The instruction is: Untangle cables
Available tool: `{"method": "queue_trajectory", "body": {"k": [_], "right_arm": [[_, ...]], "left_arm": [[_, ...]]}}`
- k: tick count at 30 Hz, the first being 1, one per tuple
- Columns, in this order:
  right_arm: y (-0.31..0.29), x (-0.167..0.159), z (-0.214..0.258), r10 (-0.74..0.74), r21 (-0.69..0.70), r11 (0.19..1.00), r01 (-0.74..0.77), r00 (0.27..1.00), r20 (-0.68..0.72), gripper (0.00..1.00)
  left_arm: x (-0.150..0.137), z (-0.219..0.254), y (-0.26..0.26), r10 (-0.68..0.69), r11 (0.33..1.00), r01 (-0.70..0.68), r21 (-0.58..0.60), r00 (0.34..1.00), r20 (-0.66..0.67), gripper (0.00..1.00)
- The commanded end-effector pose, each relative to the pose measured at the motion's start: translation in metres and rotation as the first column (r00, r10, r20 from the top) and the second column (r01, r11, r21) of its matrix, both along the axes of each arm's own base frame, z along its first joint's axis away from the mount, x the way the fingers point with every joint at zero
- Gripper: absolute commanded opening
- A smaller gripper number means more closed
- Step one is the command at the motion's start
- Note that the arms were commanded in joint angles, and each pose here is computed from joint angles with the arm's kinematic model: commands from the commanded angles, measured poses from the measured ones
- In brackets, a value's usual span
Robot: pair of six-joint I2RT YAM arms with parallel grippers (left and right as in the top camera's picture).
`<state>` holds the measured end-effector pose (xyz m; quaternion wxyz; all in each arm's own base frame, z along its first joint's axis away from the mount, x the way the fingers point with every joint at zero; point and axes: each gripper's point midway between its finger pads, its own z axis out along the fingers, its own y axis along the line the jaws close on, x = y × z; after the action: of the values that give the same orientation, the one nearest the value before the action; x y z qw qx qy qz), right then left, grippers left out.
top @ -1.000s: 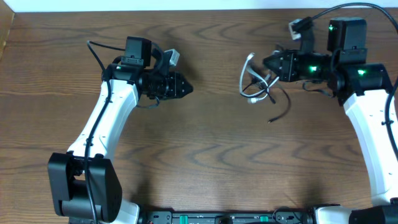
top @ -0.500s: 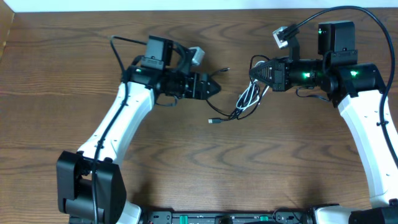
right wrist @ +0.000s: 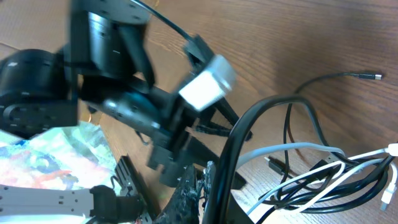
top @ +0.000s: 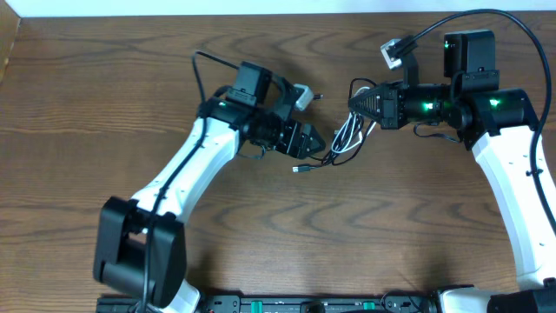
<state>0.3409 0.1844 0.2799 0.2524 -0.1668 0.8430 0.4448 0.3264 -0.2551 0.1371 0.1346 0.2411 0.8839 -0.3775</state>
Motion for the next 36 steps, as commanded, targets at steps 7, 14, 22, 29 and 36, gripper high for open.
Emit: {"method": "queue_trajectory", "body": {"k": [7, 14, 22, 29, 36], "right_arm": [[0.002, -0.004, 0.013, 0.024, 0.008, 1.000, -0.024, 0.999, 0.046, 0.01], [0.002, -0.005, 0.011, 0.022, 0.004, 1.000, -0.022, 0.999, 0.033, 0.01], [0.002, -0.006, 0.011, 0.022, 0.003, 1.000, -0.022, 0.999, 0.028, 0.01], [-0.003, -0.001, 0.006, -0.008, -0.032, 0.999, 0.009, 0.999, 0.033, 0.01], [-0.086, 0.033, -0.034, -0.470, -0.274, 0.860, 0.431, 0.877, -0.095, 0.01]], "left_arm": [[-0.019, -0.031, -0.027, -0.176, 0.983, 0.173, 0.055, 0.982, 0.062, 0.71], [-0.016, -0.026, -0.055, -0.222, 0.975, 0.221, 0.023, 0.962, 0.160, 0.69], [-0.002, -0.049, -0.065, -0.161, 0.987, 0.159, 0.030, 0.978, 0.135, 0.61], [0.000, -0.059, -0.060, -0.145, 0.989, 0.140, 0.052, 0.984, 0.107, 0.31], [0.009, -0.056, -0.025, -0.063, 0.995, 0.060, 0.078, 0.997, 0.041, 0.08]]}}
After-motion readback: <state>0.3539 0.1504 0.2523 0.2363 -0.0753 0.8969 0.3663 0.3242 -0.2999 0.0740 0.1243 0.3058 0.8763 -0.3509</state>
